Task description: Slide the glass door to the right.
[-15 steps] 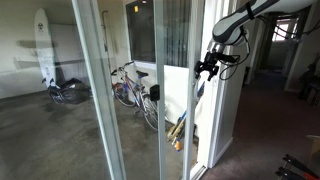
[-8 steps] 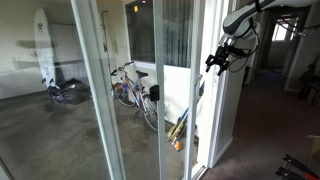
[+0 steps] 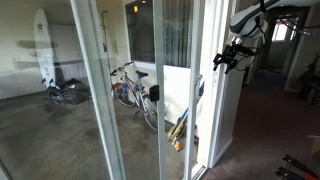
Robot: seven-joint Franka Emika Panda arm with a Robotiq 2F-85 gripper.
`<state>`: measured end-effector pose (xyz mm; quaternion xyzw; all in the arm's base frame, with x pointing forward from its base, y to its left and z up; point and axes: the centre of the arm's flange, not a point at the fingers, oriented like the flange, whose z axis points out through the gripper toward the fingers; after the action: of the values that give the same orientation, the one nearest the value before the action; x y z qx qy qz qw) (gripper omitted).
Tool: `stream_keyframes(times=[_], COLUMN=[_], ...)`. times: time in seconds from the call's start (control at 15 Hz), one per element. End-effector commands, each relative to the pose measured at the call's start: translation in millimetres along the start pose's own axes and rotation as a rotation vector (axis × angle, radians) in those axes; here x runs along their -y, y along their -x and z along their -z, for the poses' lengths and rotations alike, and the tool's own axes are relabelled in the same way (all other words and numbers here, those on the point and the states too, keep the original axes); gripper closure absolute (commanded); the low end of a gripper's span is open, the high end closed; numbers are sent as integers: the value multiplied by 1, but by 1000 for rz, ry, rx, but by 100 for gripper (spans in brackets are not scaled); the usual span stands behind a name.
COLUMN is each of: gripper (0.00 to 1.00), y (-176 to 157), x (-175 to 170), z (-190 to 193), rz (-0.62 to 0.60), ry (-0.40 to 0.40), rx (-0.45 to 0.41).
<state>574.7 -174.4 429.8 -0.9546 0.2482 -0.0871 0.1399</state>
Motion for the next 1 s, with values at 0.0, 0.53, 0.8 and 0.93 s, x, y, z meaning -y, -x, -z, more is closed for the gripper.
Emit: stream_keyframes(times=[0.0,0.53,0.8,0.93], gripper=[0,0,0,0], y=[0,54,100,108], x=[0,133,147,151], z=[0,-83,-91,-94], rz=[0,17,120,130], ry=[0,-9,24,38], rx=[0,91,222,231])
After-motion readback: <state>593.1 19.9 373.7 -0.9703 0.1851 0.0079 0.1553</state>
